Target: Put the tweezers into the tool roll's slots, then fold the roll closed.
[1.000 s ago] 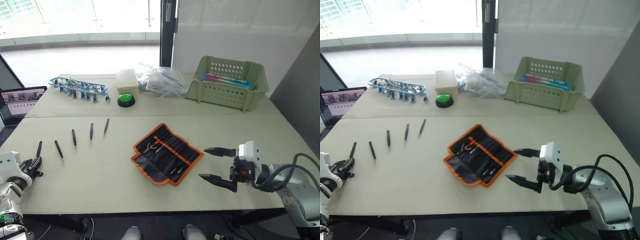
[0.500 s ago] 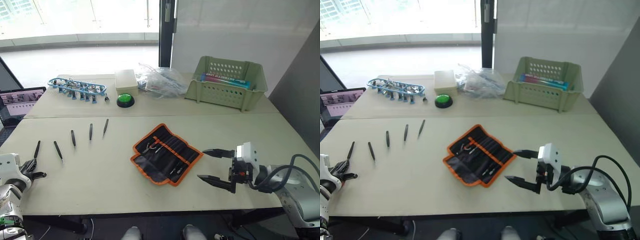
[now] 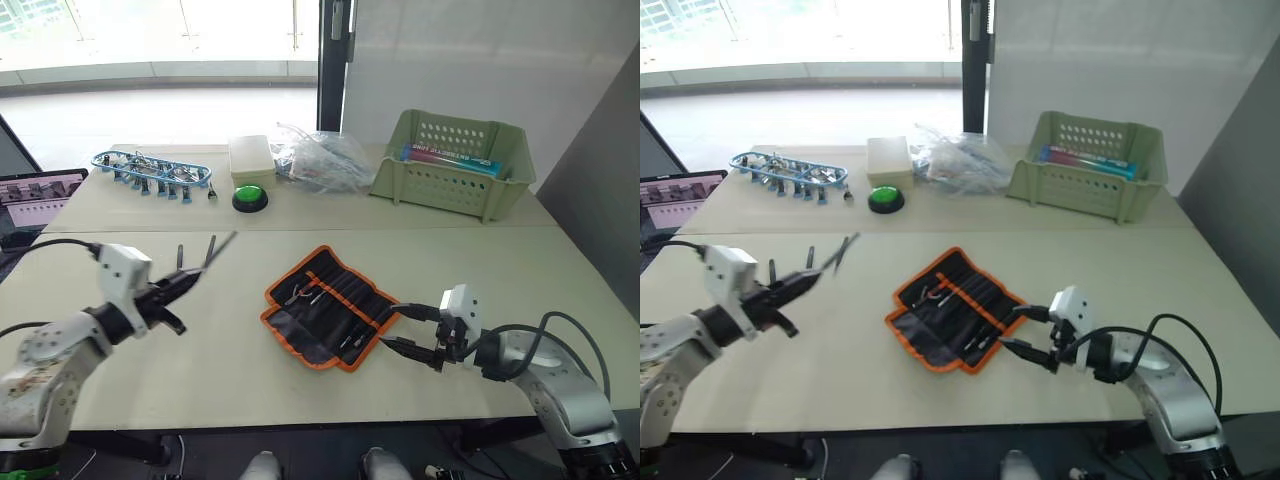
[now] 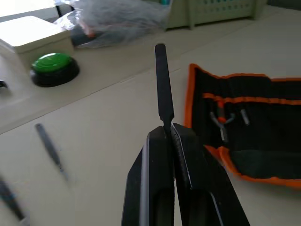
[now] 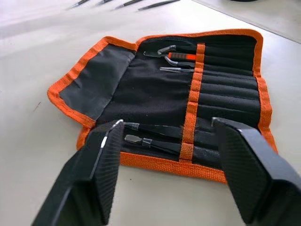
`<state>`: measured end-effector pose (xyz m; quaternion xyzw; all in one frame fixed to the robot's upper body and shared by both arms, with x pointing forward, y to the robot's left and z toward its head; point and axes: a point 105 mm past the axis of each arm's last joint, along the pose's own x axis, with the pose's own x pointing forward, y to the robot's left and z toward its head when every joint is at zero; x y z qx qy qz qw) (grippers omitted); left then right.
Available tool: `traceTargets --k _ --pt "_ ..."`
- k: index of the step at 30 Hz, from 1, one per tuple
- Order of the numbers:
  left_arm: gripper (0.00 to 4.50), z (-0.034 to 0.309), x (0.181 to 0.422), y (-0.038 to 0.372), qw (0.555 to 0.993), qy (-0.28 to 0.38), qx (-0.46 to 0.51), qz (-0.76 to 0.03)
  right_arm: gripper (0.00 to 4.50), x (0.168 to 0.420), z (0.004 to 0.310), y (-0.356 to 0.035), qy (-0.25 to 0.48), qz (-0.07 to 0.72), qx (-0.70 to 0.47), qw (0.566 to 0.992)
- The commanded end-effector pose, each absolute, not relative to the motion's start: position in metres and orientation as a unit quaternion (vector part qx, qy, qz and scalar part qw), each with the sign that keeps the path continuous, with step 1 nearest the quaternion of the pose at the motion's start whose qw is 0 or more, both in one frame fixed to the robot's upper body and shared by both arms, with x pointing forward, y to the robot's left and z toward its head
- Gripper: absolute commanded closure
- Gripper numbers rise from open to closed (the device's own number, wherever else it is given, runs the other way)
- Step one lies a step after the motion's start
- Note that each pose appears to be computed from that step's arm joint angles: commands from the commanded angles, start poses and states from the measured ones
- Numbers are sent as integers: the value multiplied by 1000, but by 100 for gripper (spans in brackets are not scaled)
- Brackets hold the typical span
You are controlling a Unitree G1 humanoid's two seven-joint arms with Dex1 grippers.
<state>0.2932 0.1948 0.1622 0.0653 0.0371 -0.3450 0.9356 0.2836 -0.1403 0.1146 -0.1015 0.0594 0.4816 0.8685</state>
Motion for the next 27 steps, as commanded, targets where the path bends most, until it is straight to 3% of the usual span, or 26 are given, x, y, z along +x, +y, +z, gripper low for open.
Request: traceTargets --k 1,6,11,18,27 --pt "450 165 294 170 921 37 79 -381 286 295 111 -141 66 448 -109 885" --pt "450 143 296 147 909 88 130 -387 449 302 106 -138 69 423 -98 898" --pt "450 131 294 136 895 139 173 -387 449 306 99 -129 71 405 -91 907" --pt "450 126 297 123 884 159 196 -393 449 310 89 -114 83 390 -86 913" --pt "450 123 306 114 876 176 206 -400 449 308 59 -112 174 371 -81 909"
